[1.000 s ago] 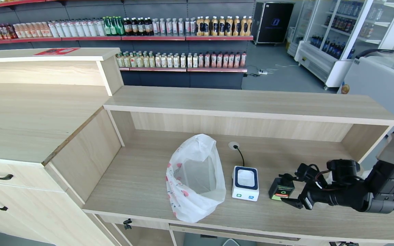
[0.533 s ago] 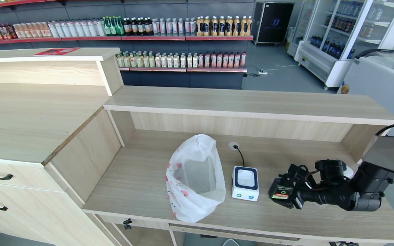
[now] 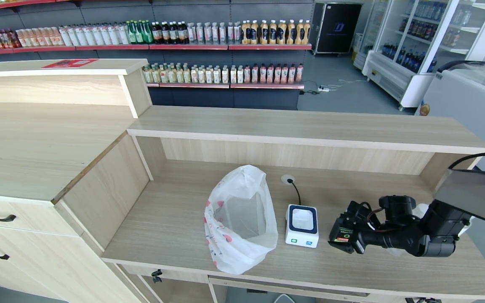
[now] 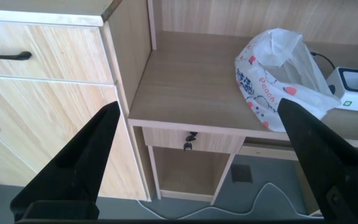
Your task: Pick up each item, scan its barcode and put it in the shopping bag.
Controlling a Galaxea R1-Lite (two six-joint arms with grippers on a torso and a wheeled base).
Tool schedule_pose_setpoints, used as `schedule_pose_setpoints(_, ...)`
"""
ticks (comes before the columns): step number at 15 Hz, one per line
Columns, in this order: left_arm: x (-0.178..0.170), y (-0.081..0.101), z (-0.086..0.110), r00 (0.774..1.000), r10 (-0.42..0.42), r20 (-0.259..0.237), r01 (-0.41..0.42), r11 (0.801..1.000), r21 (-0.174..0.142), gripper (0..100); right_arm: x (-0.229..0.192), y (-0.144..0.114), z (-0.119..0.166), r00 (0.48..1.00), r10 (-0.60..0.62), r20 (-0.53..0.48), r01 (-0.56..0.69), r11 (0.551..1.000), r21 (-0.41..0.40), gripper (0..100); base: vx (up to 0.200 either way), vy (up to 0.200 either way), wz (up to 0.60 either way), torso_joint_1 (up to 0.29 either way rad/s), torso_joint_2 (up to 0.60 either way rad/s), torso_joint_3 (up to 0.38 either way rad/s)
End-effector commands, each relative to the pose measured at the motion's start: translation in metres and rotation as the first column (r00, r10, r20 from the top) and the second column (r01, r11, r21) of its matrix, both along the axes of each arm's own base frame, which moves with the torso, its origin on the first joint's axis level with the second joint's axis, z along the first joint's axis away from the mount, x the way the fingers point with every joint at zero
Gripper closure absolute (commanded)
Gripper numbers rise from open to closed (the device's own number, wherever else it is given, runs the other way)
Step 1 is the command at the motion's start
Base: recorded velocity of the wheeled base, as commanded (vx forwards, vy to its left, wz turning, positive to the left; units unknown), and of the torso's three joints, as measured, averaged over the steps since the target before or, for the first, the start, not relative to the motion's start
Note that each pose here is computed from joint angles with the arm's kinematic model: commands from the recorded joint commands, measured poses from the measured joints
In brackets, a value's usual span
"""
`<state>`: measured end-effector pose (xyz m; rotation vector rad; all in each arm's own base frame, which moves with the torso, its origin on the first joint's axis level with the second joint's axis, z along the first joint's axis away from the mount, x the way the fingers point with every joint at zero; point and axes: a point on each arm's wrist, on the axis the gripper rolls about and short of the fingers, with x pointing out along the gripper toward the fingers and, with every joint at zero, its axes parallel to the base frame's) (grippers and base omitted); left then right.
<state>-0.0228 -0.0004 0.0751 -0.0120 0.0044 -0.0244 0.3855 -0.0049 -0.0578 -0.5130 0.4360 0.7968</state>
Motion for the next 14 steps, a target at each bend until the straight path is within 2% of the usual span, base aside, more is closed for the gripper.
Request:
schedule_pose_setpoints(1, 0.000, 0.000, 0.000, 1.000, 0.000, -0.002, 0.000, 1.000, 0.000, 0, 0.004, 0.001, -0.002, 1.000, 0.006, 0.008, -0.006, 1.000, 0.005, 100, 0.000, 0.000, 0.00, 0.000, 0.00, 0.000)
schedule_pose_setpoints(6, 0.000, 0.000, 0.000, 1.000, 0.000, -0.002, 0.000, 1.000, 0.000, 0, 0.006, 0.003, 0.001, 1.000, 0.005, 0.021, -0.005, 1.000, 0.007, 100, 0.000, 0.000, 0.00, 0.000, 0.00, 0.000)
schedule_pose_setpoints(8, 0.000, 0.000, 0.000, 1.000, 0.000, -0.002, 0.000, 1.000, 0.000, 0, 0.005, 0.001, 0.015, 0.998, 0.003, 0.057, -0.003, 1.000, 0.005, 100, 0.000, 0.000, 0.00, 0.000, 0.00, 0.000)
schedule_pose_setpoints(11, 0.000, 0.000, 0.000, 1.000, 0.000, 0.000, 0.000, 1.000, 0.000, 0, -0.015, 0.001, 0.054, 0.995, -0.001, 0.102, 0.001, 1.000, -0.001, 100, 0.000, 0.000, 0.00, 0.000, 0.00, 0.000)
schedule_pose_setpoints(13, 0.000, 0.000, 0.000, 1.000, 0.000, -0.002, 0.000, 1.000, 0.000, 0, -0.037, 0.000, 0.092, 0.985, -0.001, 0.171, 0.004, 1.000, -0.016, 100, 0.000, 0.000, 0.00, 0.000, 0.00, 0.000)
schedule_pose_setpoints(14, 0.000, 0.000, 0.000, 1.000, 0.000, -0.002, 0.000, 1.000, 0.000, 0, -0.048, -0.003, 0.110, 0.974, 0.007, 0.226, 0.006, 0.999, -0.054, 100, 0.000, 0.000, 0.00, 0.000, 0.00, 0.000)
